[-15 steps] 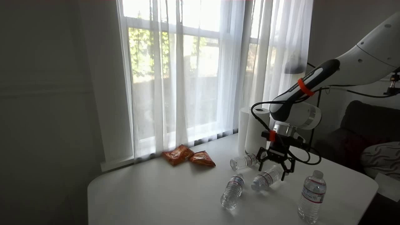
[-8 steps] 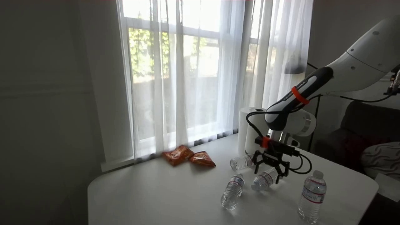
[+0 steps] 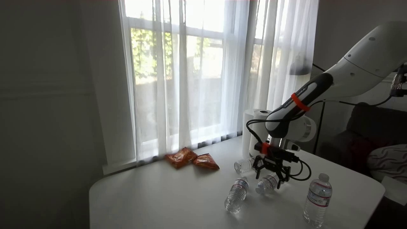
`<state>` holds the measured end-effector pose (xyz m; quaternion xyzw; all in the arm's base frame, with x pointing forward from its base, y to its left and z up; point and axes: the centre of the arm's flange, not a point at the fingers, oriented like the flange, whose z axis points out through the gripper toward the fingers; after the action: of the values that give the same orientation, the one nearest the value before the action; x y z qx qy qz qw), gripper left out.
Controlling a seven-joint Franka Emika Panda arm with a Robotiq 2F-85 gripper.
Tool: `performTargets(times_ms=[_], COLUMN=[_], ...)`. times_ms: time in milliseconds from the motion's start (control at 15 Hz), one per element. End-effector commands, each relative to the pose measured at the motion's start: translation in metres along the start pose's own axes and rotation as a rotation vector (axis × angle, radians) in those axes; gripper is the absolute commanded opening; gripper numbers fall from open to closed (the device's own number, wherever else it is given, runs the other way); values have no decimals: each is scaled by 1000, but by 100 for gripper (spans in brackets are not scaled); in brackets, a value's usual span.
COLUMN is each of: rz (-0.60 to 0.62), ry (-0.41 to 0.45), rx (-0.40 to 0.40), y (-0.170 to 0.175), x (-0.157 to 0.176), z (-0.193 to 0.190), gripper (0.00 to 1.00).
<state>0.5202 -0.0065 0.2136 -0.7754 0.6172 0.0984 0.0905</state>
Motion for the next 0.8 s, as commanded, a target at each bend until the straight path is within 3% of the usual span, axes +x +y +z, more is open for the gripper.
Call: performTargets(times_ms=[0, 733], rz=[14, 23], ry=[37, -16], rx=[-10, -26], y=[-12, -23], x=[1, 9], z=[7, 20], gripper=[100, 100])
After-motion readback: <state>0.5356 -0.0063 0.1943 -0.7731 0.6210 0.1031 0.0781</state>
